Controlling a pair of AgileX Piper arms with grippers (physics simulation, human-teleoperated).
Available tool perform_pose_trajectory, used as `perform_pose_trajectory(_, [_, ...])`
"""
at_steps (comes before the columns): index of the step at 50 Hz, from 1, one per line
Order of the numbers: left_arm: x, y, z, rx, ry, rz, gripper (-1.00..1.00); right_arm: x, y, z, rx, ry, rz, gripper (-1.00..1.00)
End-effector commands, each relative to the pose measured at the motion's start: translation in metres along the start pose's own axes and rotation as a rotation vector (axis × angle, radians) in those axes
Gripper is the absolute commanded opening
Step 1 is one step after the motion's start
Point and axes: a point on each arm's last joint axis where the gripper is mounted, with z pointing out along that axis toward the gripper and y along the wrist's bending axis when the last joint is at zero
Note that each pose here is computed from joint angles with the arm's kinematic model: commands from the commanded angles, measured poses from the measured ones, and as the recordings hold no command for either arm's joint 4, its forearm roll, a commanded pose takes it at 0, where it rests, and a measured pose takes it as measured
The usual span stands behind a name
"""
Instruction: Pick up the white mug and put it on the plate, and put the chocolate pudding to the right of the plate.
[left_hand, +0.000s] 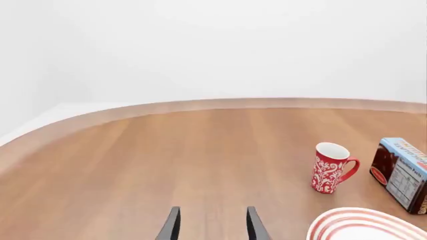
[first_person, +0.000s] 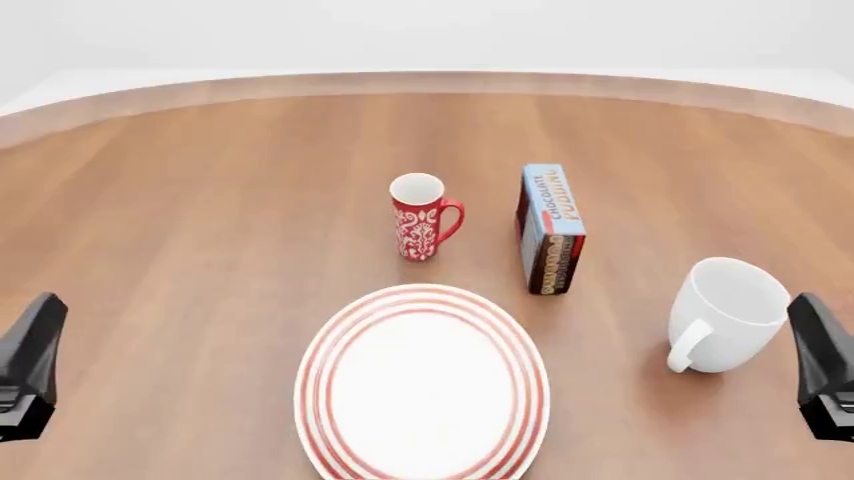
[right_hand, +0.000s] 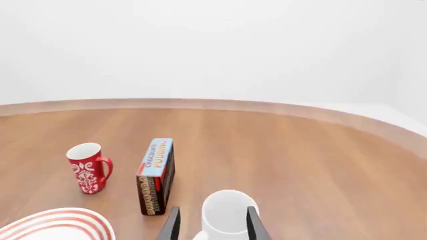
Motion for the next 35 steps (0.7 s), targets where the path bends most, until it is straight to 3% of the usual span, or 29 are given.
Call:
perform_pose_trajectory(1, [-0.001,0.0,0.001,0.008,0.004,0.009,1.0,-0.001,0.0,0.0,-0.008,-0.004,-0.005,1.0])
perform_pose_trajectory(23, [-0.007,-0.003,0.009,0.051,0.014,0.04,1.0,-0.001,0.001,0.0,-0.016,-0.006,-0.008,1.0])
perform_pose_trajectory(35, [-0.018,-0.01,0.021,0.126,0.008,0.081,1.0,-0.001,0.001,0.0,-0.019,-0.009,-0.011,1.0])
